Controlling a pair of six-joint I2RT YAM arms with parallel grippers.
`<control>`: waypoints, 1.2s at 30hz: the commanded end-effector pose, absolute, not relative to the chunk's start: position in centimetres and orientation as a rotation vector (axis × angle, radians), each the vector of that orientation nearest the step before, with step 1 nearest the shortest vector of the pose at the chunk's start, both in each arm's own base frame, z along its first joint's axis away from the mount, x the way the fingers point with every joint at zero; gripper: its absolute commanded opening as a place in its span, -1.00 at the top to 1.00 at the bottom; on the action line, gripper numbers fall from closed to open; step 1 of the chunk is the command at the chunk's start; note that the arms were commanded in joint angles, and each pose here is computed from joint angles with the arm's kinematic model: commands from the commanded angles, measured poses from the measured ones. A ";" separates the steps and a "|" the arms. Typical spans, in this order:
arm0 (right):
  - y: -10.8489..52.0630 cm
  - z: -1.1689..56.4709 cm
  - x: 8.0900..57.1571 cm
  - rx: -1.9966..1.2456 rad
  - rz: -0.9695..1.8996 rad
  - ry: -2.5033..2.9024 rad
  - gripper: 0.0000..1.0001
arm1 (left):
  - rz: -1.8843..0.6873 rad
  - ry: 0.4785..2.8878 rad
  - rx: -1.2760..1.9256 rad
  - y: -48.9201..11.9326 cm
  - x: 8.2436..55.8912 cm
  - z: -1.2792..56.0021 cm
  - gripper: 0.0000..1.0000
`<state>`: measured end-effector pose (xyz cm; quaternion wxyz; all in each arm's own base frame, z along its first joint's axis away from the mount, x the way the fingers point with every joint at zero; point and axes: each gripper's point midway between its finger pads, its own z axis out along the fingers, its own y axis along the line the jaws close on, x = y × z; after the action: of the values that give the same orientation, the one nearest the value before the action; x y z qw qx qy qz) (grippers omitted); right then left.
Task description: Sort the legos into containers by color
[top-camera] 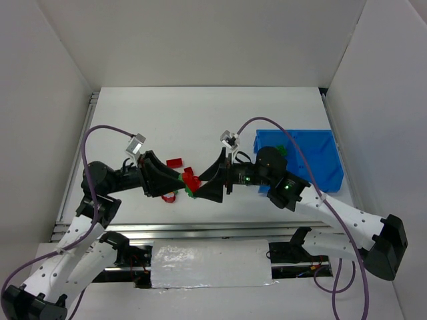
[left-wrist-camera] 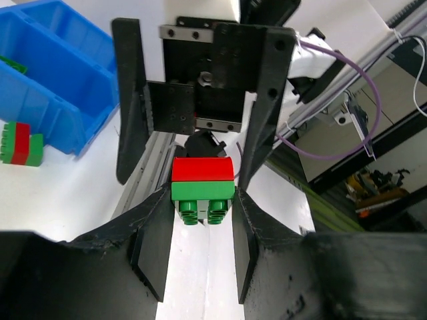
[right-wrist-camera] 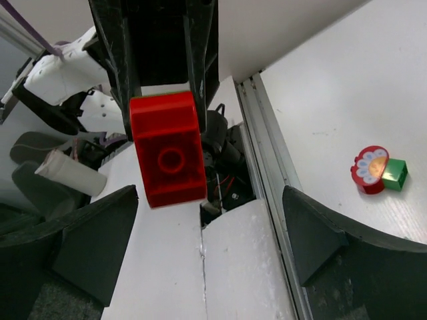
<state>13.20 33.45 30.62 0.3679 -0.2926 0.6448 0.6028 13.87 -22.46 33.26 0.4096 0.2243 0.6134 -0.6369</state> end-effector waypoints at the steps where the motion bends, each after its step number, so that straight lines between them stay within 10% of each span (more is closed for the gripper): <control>1: 33.8 36.1 12.3 -0.798 1.626 1.469 -0.89 | -1.596 1.446 0.661 -22.6 12.6 34.8 1.00; 10: 34.3 36.8 10.8 -0.877 1.713 1.395 -0.14 | -1.602 1.476 0.654 -23.0 13.1 34.1 1.00; 24: 34.7 35.4 11.0 -0.873 1.713 1.425 0.01 | -1.577 1.471 0.630 -22.8 13.4 34.5 1.00; 28: 35.0 34.9 11.3 -0.867 1.713 1.444 1.00 | -1.575 1.469 0.623 -22.8 13.4 34.6 1.00; 36: 31.8 34.1 12.6 -0.817 1.616 1.401 1.00 | -1.498 1.499 0.635 -22.4 13.4 34.2 1.00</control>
<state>12.55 33.77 32.29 0.3684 -0.3152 0.5929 0.6429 13.14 -22.98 32.24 0.3958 0.2419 0.6224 -0.6305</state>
